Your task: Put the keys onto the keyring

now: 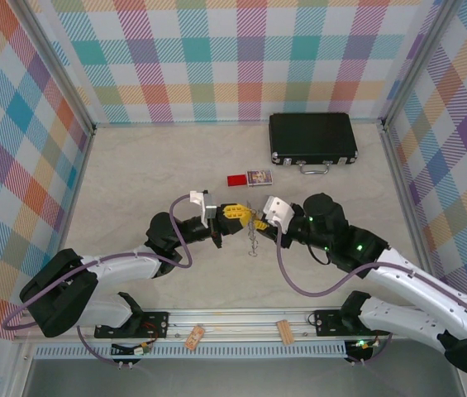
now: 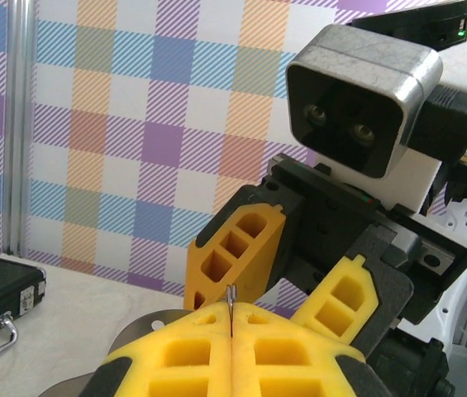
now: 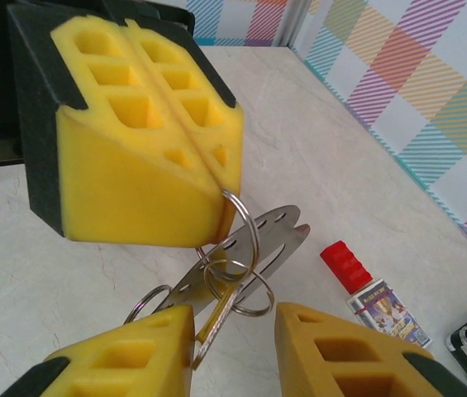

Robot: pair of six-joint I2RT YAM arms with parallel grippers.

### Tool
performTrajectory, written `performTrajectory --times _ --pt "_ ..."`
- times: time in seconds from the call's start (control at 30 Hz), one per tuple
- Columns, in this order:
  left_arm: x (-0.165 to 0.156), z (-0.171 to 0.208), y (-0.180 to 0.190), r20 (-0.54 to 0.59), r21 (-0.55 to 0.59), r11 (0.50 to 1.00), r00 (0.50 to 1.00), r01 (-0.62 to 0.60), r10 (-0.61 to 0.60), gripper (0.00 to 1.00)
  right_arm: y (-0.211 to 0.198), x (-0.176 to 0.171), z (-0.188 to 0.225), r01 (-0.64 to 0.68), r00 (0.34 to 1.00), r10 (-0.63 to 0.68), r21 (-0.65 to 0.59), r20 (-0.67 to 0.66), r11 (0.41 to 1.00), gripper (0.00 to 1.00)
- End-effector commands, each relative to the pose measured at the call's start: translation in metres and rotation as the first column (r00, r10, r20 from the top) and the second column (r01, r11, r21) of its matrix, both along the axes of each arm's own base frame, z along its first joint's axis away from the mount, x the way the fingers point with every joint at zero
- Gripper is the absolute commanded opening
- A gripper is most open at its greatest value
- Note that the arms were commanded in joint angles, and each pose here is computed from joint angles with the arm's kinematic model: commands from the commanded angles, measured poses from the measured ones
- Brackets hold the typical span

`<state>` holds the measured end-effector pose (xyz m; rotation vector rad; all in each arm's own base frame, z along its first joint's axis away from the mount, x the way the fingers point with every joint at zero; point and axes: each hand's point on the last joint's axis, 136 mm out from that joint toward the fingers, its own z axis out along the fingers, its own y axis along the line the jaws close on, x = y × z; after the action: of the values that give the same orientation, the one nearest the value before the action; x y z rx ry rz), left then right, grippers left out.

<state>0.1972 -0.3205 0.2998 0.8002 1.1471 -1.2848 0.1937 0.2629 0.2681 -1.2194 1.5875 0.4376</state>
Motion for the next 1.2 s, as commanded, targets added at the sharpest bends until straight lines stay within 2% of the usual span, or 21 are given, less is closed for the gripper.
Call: performTrajectory --times 0.0,0.17,0.23,0.3,0.37,0.8,0.87,1.0,1.17 --pt "-0.009 0.019 0.000 0.052 -0.049 0.998 0.998 0.039 -0.036 0.00 0.006 0.003 0.011 -0.002 1.000 0.002 0.052 0.000 0.999 0.27" --pt "-0.009 0.020 -0.001 0.049 -0.052 0.998 0.998 0.043 -0.040 0.00 0.006 0.006 0.009 0.006 1.000 -0.005 0.050 -0.007 0.999 0.18" --pt "-0.008 0.020 -0.001 0.048 -0.054 0.998 0.998 0.041 -0.038 0.00 0.006 0.004 0.008 0.000 1.000 0.001 0.052 -0.009 0.999 0.07" --pt "-0.007 0.021 0.000 0.043 -0.058 0.998 0.999 0.033 -0.030 0.00 0.006 0.004 0.007 -0.002 1.000 0.003 0.051 -0.008 0.999 0.01" --pt "-0.005 0.022 0.001 0.034 -0.067 0.997 0.999 0.022 -0.020 0.00 0.006 0.003 0.004 -0.008 1.000 0.008 0.040 -0.011 0.999 0.00" --pt "-0.002 0.036 0.001 0.003 -0.106 0.994 1.000 0.024 -0.024 0.00 0.020 -0.004 -0.014 -0.094 0.993 0.093 -0.008 -0.079 0.996 0.03" --pt "-0.002 0.033 0.001 0.001 -0.101 0.995 1.000 0.024 -0.024 0.00 0.021 -0.004 -0.011 -0.093 0.992 0.092 -0.002 -0.080 0.996 0.06" --pt "0.000 0.025 0.002 0.004 -0.087 0.996 1.000 0.000 0.001 0.00 0.014 -0.001 -0.002 -0.045 0.997 0.047 0.035 -0.057 0.998 0.21" --pt "0.002 0.019 0.004 0.012 -0.076 0.997 1.000 -0.025 0.026 0.00 -0.006 -0.002 0.014 0.035 0.999 -0.031 0.107 -0.040 0.994 0.26"
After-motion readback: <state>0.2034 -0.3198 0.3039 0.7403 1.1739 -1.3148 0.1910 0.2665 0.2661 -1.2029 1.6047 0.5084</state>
